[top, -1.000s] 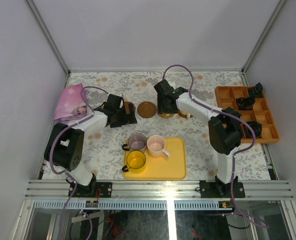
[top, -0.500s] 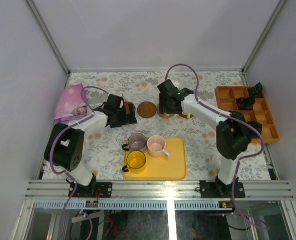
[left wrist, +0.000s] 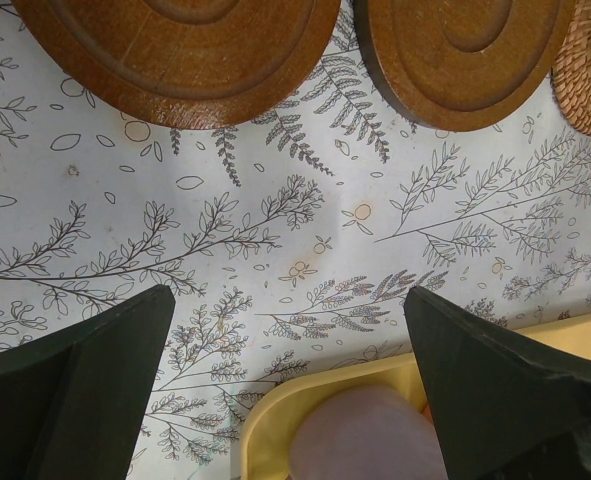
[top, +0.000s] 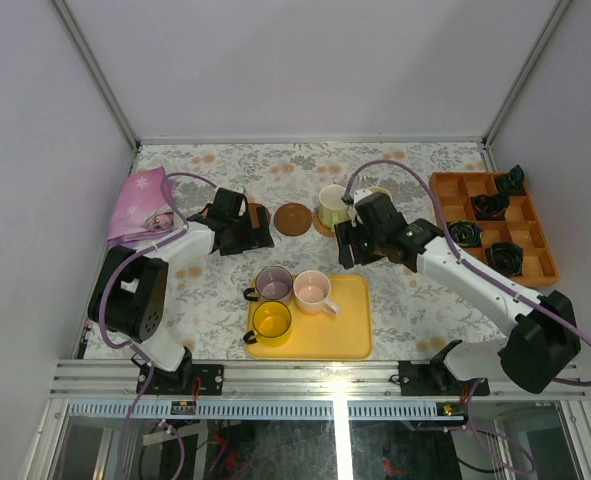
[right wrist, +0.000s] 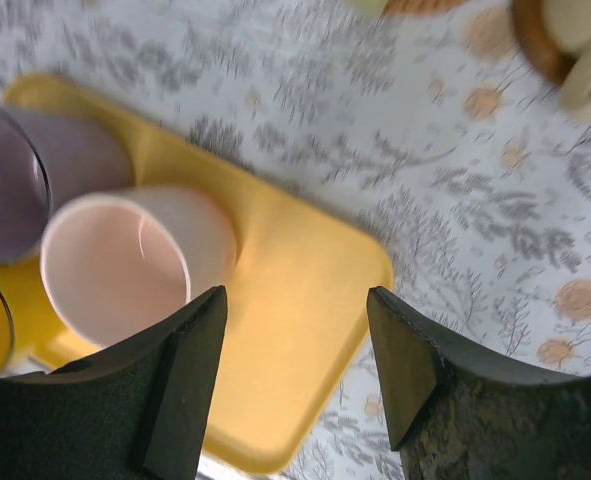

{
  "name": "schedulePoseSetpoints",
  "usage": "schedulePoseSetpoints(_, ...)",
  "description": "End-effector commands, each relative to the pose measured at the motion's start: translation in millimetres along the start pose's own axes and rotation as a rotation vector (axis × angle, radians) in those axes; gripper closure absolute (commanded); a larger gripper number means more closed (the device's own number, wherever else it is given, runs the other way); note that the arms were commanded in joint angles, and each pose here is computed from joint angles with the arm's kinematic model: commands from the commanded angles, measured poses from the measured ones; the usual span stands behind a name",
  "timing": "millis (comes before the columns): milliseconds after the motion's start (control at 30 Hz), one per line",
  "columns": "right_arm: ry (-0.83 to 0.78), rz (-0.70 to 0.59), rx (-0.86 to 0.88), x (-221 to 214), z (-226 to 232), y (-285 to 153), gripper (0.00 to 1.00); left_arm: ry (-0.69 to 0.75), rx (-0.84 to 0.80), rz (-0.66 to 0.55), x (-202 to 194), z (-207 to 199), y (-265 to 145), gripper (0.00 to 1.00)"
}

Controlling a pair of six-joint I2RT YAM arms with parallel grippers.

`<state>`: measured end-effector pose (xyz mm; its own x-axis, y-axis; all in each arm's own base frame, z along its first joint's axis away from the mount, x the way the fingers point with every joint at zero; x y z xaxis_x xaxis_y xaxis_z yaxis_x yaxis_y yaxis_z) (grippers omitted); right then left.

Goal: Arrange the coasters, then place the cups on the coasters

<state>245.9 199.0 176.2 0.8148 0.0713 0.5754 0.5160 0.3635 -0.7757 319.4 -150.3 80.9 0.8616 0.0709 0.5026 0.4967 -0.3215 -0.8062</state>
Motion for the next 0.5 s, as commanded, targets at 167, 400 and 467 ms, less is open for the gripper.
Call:
schedulePoseSetpoints(167,-0.128,0.089,0.206,-47.1,29.1,-16.8,0.34,0.012,-0.001,-0.008,3.8,-2.0,0.4,0.0)
schedulePoseSetpoints(400,-0.208,0.164,0.251,-76.8,60.0,-14.5,0.35,0.012,-0.001,-0.016,4.2,-2.4,-2.1,0.0)
schedulePoseSetpoints(467,-0.217,0.186,0.244,-82.8,61.1,-12.3,0.36,0.012,-0.002,-0.017,4.0,-2.5,-3.2,0.0)
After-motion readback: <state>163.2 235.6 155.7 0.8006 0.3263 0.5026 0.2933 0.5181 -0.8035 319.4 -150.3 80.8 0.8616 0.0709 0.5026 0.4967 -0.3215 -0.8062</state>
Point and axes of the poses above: each gripper's point midway between its finger pads, its own y axis out along the fingers, its own z axis along the line the jaws close on, x = y × z, the point moved 4 cm from there along -y, back along the fingers, and after that the axes turned 9 degrees about y, right-handed, at the moved point
